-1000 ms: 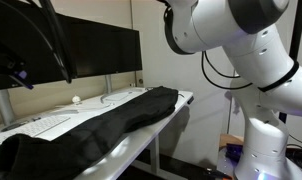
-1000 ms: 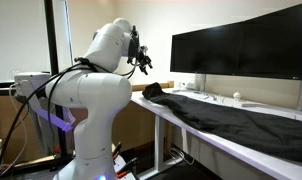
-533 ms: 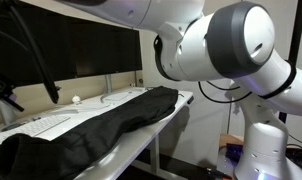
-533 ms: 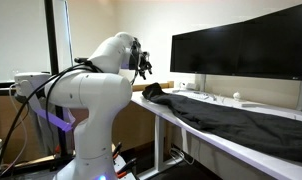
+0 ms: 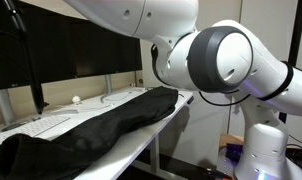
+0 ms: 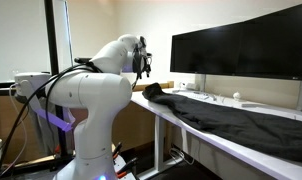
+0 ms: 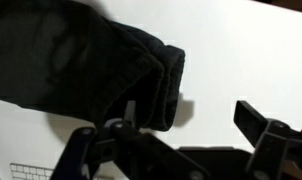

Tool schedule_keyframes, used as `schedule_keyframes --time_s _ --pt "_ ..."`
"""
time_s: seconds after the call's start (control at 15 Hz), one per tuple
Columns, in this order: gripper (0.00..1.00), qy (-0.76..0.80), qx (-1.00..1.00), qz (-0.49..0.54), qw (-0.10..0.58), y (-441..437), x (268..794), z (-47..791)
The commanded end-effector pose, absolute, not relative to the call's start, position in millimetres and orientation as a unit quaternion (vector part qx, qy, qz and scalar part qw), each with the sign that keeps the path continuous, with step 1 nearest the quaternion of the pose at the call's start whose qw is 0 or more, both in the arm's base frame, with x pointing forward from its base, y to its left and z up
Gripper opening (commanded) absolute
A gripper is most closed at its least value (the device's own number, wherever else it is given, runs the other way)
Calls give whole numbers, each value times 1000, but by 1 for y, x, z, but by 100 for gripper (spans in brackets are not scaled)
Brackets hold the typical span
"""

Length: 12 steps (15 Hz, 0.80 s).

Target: Fold the black trousers on the table.

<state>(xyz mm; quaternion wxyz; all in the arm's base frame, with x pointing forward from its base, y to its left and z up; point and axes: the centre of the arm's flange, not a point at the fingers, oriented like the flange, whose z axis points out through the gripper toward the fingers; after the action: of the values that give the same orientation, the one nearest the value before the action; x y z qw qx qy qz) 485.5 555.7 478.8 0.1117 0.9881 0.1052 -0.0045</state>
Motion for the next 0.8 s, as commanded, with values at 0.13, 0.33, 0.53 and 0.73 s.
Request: schedule_keyframes --time_s 0.13,0.33,0.53,0.73 --pt "100 109 986 -79 101 605 533 475" --pt "100 109 983 -93 113 606 537 459" --pt "100 103 979 -107 139 604 540 442" --pt "100 97 974 -120 164 599 542 431"
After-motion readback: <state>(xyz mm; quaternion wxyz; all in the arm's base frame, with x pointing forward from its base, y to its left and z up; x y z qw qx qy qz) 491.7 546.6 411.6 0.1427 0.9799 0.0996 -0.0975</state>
